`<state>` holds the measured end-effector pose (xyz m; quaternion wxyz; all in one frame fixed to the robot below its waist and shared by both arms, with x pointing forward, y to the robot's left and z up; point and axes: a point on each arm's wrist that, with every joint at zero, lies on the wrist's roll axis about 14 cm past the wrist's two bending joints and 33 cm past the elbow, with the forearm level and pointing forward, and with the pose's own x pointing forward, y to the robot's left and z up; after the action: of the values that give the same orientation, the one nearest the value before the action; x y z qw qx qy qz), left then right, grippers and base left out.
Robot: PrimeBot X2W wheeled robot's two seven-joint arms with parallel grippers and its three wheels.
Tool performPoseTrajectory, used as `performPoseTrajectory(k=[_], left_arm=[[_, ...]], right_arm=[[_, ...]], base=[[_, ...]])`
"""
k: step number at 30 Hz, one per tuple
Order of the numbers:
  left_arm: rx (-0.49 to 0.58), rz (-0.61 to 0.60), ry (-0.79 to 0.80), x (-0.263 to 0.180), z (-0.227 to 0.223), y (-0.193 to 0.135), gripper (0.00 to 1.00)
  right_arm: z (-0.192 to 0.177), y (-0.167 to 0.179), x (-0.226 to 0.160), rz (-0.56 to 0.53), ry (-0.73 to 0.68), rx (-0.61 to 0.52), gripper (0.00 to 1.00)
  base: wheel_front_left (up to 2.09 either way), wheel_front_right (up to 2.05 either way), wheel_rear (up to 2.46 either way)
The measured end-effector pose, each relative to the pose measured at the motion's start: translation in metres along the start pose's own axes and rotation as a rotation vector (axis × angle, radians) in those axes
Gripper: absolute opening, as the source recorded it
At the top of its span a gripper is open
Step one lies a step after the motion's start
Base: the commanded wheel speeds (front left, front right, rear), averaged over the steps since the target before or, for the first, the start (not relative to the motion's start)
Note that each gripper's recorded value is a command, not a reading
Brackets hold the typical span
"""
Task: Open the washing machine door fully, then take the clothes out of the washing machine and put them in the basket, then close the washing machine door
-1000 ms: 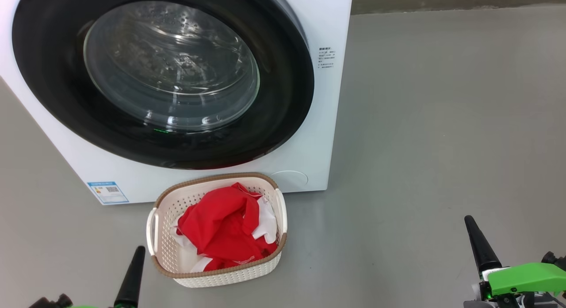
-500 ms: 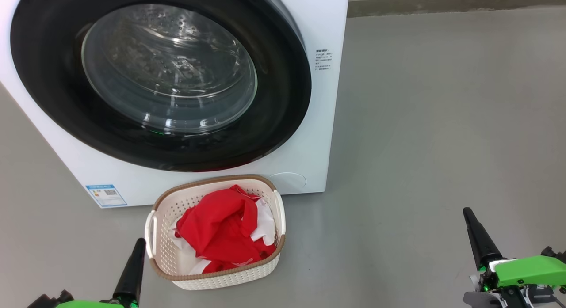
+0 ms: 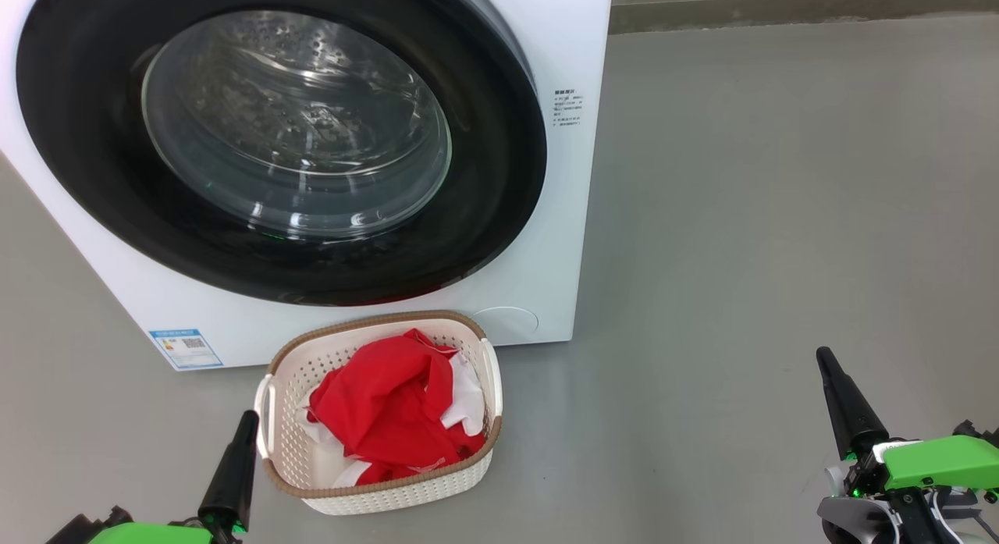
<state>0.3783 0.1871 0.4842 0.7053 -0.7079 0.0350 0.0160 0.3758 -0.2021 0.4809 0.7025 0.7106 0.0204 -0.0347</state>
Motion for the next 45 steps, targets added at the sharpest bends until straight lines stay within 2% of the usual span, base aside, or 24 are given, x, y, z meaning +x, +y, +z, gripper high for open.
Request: performPoseTrajectory(k=[45], left_arm=[[-0.003,0.0,-0.006,-0.0001,0.0016,0.0,0.0]], right_arm=[[0.0009,0.0001,-0.0001,0.0,-0.003,0.0,0.0]], base=[[0.0,0.0,0.0]])
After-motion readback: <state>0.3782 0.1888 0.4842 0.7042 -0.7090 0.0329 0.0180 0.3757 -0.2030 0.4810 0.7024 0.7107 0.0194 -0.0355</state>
